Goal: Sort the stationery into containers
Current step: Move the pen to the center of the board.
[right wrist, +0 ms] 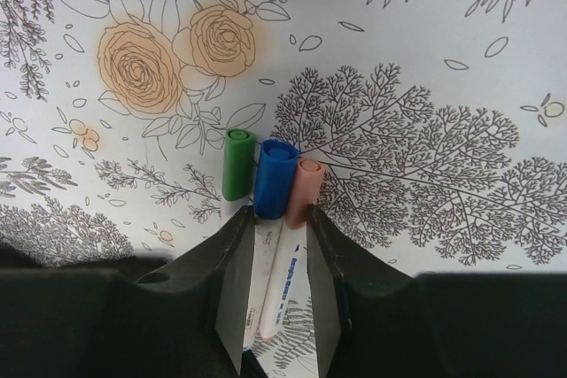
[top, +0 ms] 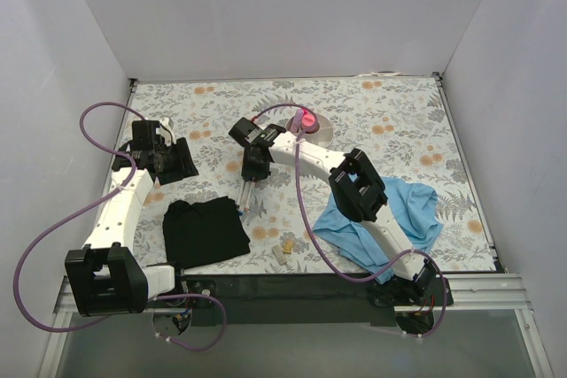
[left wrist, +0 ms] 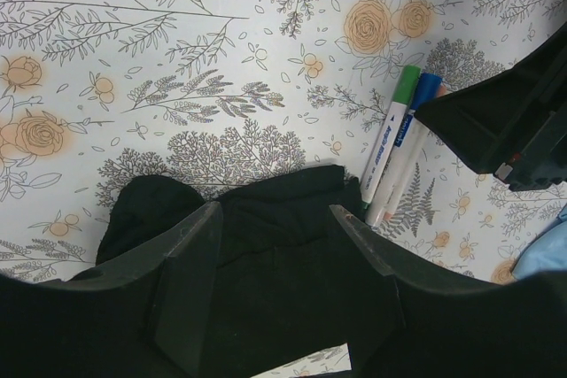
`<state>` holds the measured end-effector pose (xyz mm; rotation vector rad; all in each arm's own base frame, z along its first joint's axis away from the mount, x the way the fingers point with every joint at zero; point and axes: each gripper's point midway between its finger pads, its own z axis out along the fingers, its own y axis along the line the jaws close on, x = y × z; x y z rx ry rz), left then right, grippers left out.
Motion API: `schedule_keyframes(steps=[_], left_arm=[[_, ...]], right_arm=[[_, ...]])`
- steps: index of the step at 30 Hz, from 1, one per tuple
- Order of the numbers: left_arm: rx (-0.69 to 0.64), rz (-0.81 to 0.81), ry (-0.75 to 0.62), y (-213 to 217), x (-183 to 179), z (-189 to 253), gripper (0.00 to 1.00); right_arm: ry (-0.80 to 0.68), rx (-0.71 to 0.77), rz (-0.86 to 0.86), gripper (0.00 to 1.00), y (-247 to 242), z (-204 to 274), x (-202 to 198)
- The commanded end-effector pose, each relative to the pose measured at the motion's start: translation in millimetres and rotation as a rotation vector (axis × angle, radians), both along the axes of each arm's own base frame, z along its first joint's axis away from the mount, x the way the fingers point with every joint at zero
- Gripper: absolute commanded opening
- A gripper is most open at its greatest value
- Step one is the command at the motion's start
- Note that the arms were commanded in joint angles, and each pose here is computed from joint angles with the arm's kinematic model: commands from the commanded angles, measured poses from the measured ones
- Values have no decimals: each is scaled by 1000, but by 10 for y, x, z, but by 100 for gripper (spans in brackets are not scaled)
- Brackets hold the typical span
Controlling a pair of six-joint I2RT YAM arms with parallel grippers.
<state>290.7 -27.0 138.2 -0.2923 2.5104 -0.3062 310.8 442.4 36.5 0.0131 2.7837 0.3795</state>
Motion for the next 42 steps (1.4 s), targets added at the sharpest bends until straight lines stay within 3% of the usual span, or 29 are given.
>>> schedule_keyframes(steps=[1, 7, 10, 14, 19, 24, 28, 32, 34, 42], left_arm=[[-22, -2, 11, -37, -46, 8, 50], [-26, -3, 10, -47, -25, 11, 50], [-32, -2, 3, -56, -16, 22, 50], [-37, -5, -1, -67, -11, 24, 50], [-46, -7, -17, -77, 33, 84, 50], [-52, -14, -41, -94, 101, 177, 50], [-60, -16, -59, -107, 127, 214, 50], [-79, -18, -64, -139, 129, 212, 50], [-86, -21, -65, -153, 130, 210, 50], [-112, -32, -55, -198, 86, 167, 50]], right_arm=[[9, -55, 19, 36, -6, -308, -14], [11, -166, 77, 47, -240, -570, -105], [27, -218, 110, 47, -447, -636, -160], [19, -248, 139, 31, -644, -639, -89], [-62, -248, 291, 30, -671, -447, 43], [-90, -198, 399, 2, -682, -220, 27], [-128, -162, 455, 2, -696, 5, 2], [-113, -129, 548, 41, -711, -33, -118], [-108, -144, 549, 52, -797, -60, -125], [-258, -84, 631, 68, -556, 453, 82]])
